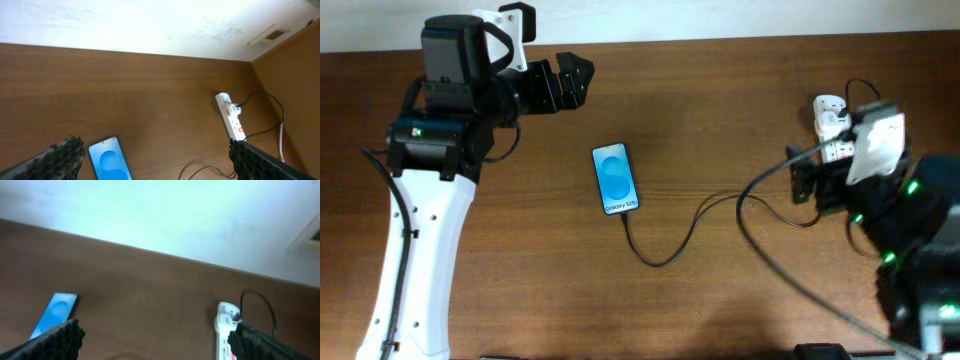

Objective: Plug charger to phone and switch on socket

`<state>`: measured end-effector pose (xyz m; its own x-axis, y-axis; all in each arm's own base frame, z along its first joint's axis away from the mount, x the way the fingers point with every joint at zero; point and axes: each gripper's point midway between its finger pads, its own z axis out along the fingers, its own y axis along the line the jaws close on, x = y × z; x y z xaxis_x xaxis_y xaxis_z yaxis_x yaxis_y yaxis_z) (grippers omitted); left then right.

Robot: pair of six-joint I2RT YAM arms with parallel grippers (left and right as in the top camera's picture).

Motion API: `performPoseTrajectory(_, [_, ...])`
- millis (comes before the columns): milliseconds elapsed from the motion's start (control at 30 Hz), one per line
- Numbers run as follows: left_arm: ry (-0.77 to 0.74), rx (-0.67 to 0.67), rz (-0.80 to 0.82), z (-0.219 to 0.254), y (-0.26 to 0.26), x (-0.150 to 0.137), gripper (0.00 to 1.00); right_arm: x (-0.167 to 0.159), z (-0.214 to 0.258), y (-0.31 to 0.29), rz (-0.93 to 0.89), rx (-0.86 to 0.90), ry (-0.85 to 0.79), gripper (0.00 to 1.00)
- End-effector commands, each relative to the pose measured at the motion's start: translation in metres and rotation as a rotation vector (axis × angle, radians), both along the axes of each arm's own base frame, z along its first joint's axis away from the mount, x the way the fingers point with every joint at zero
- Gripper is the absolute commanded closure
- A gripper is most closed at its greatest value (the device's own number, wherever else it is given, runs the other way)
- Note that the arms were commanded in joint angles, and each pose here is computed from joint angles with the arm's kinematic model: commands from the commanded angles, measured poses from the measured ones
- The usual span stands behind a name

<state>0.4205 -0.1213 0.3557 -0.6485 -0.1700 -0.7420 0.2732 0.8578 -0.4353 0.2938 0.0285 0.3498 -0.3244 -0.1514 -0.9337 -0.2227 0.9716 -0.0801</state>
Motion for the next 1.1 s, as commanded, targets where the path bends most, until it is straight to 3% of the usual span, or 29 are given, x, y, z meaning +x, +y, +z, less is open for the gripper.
performPoseTrajectory(0, [-0.024,0.013,0.003,0.006,0.003,-0.001,0.01,-0.007,-0.020,0.007,0.009,-0.018,-0.103,0.02])
performPoseTrajectory(333, [-0.024,0.013,0.003,0.006,0.003,-0.001,0.01,-0.028,-0.058,0.012,0.020,-0.006,-0.367,0.02])
performPoseTrajectory(833, [-0.024,0.013,0.003,0.006,0.003,-0.001,0.01,-0.050,-0.141,0.011,0.012,0.006,-0.484,0.02])
performPoseTrajectory(1067, [-0.024,0.013,0.003,0.006,0.003,-0.001,0.01,-0.051,-0.151,0.007,-0.018,0.001,-0.462,0.02])
